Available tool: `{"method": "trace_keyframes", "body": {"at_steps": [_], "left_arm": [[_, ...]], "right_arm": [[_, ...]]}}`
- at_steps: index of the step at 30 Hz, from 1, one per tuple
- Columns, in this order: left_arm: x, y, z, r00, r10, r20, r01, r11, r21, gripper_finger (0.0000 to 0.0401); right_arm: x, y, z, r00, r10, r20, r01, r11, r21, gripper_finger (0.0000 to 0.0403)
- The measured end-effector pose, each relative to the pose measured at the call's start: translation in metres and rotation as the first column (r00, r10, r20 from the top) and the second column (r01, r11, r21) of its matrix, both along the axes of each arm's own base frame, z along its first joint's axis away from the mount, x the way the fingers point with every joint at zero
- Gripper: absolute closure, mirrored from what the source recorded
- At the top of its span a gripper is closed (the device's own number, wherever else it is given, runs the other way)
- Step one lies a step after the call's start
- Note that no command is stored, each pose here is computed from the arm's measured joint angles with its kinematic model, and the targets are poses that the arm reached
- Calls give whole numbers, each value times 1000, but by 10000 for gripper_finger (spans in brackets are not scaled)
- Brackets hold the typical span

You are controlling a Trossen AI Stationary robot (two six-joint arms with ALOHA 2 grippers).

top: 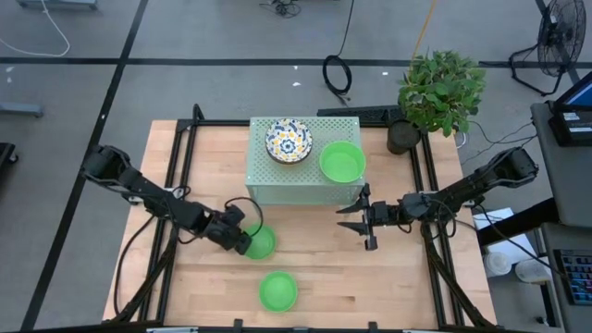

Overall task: Pick & Place Mini bowls
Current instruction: Stack the top green bowl on the green bowl on the shelf

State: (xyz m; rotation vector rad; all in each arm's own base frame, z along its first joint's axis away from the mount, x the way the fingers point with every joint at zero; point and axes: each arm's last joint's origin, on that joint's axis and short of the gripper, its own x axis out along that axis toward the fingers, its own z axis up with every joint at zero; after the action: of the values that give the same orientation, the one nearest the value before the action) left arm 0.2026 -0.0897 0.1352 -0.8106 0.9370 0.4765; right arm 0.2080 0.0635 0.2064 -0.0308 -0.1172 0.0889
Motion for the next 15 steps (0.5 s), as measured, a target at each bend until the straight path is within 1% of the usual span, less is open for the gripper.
{"method": "trace_keyframes", "body": {"at_steps": [4,15], "left_arm": [[-1,1,0,1000,4,-8,-4,1000,17,128],[0,0,0,1000,-31,1,31,999,35,128]], "right_arm": [[0,0,-1,1000,0,-7,0,1000,-2,275],[0,0,-1,1000,0,-13,0,1000,-5,275]]}}
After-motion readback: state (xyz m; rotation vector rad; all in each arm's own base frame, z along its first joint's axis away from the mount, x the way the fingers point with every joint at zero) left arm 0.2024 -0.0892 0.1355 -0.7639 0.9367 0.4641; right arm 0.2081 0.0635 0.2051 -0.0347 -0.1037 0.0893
